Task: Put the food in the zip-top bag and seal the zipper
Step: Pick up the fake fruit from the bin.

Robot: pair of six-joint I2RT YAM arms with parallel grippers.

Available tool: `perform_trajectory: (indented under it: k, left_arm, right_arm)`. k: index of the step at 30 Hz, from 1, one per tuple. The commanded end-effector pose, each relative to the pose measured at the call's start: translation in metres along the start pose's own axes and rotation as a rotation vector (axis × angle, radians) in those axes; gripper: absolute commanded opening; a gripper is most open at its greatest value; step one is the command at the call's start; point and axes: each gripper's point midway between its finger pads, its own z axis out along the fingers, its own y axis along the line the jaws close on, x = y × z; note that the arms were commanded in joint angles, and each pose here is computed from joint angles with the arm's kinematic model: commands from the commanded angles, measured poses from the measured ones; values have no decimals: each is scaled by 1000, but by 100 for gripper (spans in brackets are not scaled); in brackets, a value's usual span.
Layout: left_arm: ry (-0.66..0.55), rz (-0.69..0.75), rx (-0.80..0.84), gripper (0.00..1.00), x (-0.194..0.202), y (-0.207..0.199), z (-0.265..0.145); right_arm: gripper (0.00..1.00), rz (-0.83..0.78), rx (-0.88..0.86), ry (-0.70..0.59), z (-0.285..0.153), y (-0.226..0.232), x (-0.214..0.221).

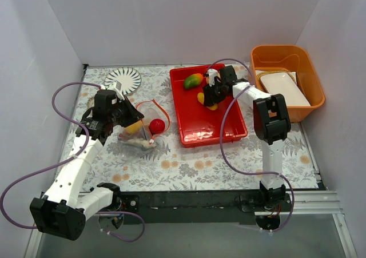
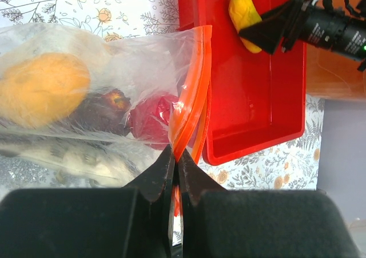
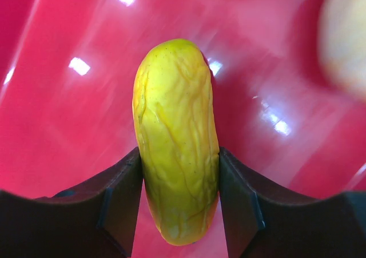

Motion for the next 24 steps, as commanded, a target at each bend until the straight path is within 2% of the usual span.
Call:
perform_trajectory:
  k: [1,11,17,24]
  left_arm:
    - [-39,23,28,0,-7,-6,-8]
    - [-30,0,45,0,-4,-8,-9]
    - [-5,12,47,0,-1,-9,-8]
    - [-6,16,43,0,-2,-9,-8]
  right_arm:
    - [30,18,-98,-15,-23,39,5]
    - [24,13,-138,-6,-58,84,22]
    - [19,12,-149,-59,-84,104,0]
    - [19,-16,-195,-142,-117,137,-34]
